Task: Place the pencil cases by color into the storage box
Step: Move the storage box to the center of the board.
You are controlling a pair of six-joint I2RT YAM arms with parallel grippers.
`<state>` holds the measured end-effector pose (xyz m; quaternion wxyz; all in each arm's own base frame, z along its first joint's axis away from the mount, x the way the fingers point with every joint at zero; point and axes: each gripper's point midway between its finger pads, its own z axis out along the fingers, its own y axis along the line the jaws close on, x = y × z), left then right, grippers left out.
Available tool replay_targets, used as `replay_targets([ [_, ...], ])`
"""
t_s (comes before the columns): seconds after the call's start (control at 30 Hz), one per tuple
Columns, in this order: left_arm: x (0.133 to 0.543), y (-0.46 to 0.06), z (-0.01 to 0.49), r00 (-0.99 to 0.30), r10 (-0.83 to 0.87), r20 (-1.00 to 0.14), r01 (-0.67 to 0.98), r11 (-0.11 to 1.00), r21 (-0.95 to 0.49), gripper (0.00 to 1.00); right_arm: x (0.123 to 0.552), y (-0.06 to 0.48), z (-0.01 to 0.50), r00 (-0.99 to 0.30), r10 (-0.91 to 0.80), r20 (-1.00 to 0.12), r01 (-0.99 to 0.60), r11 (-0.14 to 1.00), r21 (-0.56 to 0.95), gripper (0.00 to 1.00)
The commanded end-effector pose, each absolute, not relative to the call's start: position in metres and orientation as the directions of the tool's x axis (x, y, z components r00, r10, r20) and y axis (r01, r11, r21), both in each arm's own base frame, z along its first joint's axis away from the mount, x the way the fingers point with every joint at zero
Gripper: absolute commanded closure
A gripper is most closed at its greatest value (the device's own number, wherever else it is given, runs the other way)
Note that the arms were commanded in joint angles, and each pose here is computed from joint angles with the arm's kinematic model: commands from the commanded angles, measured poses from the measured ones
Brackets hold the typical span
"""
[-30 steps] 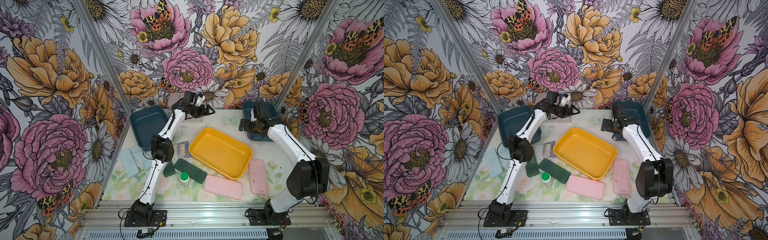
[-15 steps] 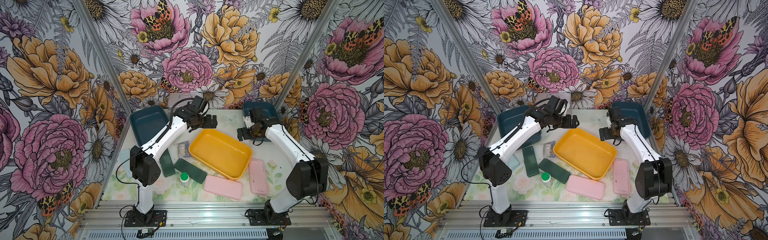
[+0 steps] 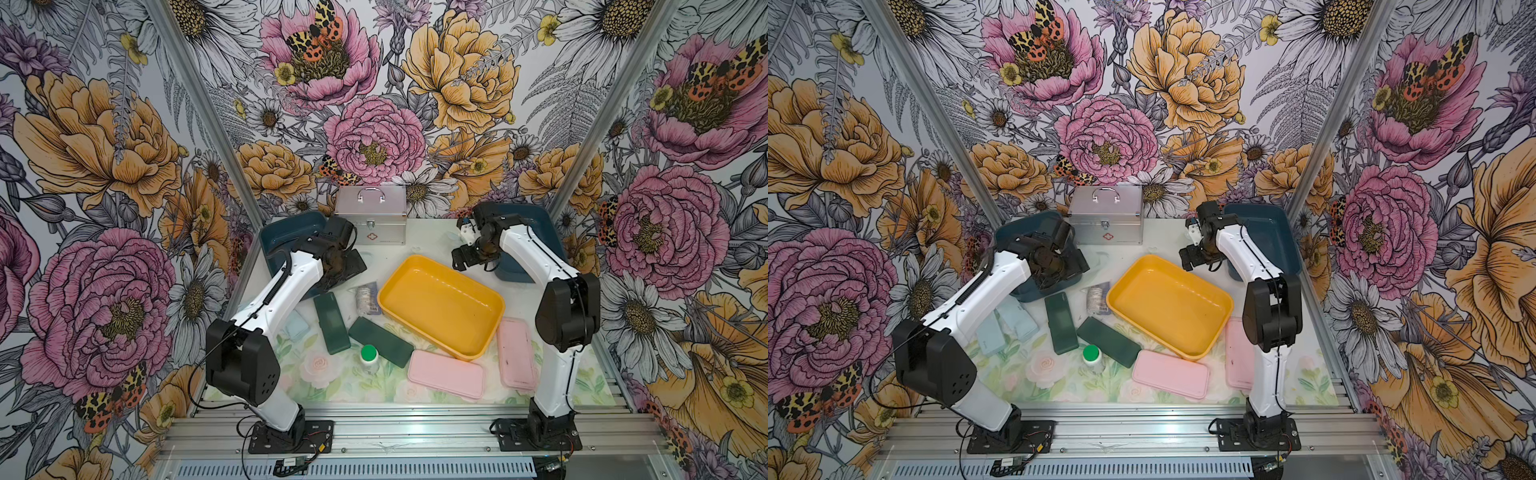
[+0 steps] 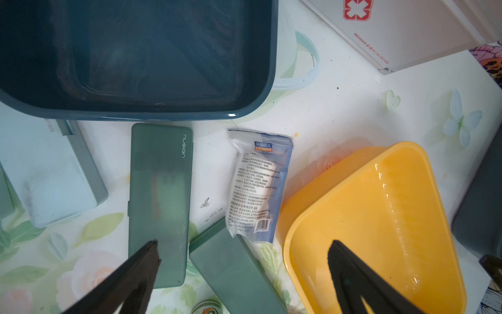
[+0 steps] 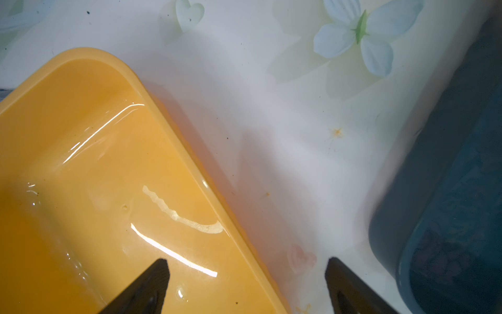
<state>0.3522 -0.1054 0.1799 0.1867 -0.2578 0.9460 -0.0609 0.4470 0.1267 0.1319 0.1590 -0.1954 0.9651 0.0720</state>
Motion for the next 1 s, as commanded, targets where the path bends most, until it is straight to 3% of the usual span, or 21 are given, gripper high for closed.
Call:
replay_targets([
  [0.0,0.347,-0.094,0.182,-0.764,-0.559,-0.321,-0.512,0.829,-0.226,0.01,0.443,0.149,0.128,-0.856,-0.406,-0.319,-0.461,0.880,0.117,0.10],
  [0.4,0.344,-0.077,0.193,-0.762,-0.549,-0.343,-0.494,0.836,-0.239,0.01,0.461,0.155,0.088,-0.850,-0.469,-0.240,-0.485,0.874,0.008,0.24],
  [0.57,0.343,-0.072,0.192,-0.764,-0.550,-0.338,-0.495,0.835,-0.240,0.01,0.471,0.151,0.078,-0.858,-0.462,-0.226,-0.471,0.882,-0.013,0.34],
  [0.77,0.346,-0.067,0.193,-0.758,-0.562,-0.332,-0.501,0.827,-0.257,0.01,0.474,0.152,0.076,-0.867,-0.446,-0.224,-0.452,0.892,-0.027,0.54],
  [0.97,0.351,-0.069,0.194,-0.765,-0.551,-0.334,-0.486,0.834,-0.263,0.01,0.478,0.150,0.075,-0.879,-0.419,-0.227,-0.423,0.906,-0.033,0.64],
])
